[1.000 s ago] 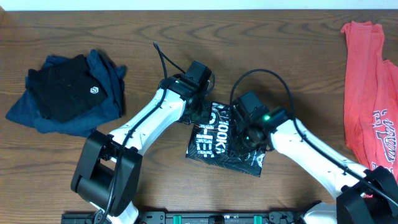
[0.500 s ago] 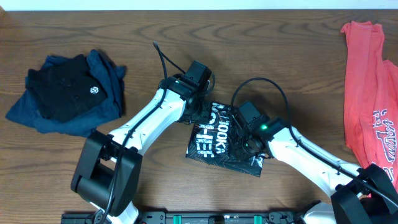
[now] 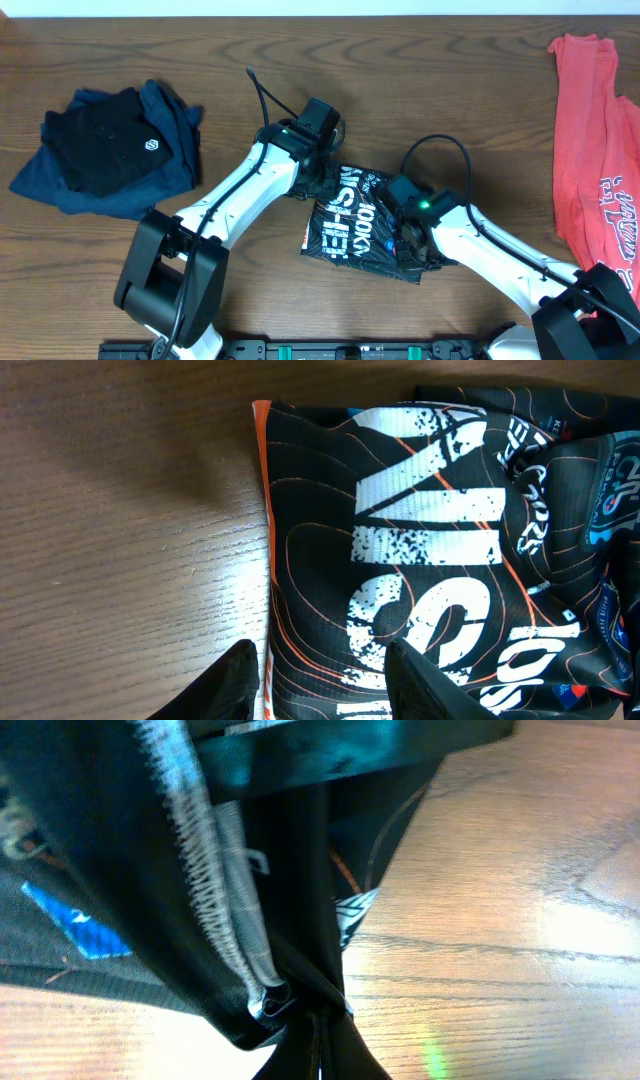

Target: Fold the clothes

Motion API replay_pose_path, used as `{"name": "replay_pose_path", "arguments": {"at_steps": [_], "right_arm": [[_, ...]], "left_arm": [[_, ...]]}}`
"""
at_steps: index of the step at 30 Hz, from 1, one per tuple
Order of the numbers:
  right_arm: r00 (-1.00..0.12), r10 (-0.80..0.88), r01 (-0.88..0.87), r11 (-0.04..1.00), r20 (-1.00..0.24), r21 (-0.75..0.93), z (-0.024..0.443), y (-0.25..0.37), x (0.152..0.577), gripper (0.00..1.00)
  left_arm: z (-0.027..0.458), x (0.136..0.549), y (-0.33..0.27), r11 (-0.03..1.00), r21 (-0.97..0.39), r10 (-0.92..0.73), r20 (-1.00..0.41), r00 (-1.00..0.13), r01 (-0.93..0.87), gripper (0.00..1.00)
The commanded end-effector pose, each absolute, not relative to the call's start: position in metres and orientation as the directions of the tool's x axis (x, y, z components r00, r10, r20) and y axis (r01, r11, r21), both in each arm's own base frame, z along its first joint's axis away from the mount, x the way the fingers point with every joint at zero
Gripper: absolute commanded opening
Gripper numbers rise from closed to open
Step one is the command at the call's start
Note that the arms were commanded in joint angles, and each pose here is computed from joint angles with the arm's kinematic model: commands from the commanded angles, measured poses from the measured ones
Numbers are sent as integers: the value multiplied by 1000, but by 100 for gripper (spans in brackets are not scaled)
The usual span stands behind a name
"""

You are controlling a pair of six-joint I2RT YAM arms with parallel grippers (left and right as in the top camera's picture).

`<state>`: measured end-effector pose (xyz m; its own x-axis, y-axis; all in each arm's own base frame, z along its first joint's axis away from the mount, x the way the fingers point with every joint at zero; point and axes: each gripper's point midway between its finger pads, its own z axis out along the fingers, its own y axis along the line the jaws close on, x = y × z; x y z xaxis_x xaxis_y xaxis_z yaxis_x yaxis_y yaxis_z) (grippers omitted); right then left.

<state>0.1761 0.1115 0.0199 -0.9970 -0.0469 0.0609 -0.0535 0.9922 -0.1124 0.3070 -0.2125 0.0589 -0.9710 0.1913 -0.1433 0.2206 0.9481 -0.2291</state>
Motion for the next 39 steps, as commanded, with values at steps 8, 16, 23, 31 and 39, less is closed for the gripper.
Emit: {"name": "replay_pose_path", "arguments": {"at_steps": [8, 16, 23, 31, 39], "right_arm": [[-993, 112, 115, 986, -28, -122, 21, 114, 190, 14], [-971, 134, 136, 991, -197, 7, 68, 130, 239, 31], [-955, 133, 123, 991, -266, 52, 72, 134, 267, 34], [-961, 133, 150, 987, -242, -53, 41, 122, 275, 34], [-952, 181, 197, 979, -247, -43, 34, 115, 285, 25]], "left_arm": [[55, 303, -210, 953, -221, 184, -118, -976, 206, 43], [55, 301, -208, 954, -218, 184, -110, -977, 204, 43], [55, 301, -209, 954, -218, 185, -110, -977, 205, 43], [55, 301, -208, 954, -218, 185, -109, -977, 205, 43], [55, 301, -209, 954, -218, 185, -109, -977, 205, 43]]}}
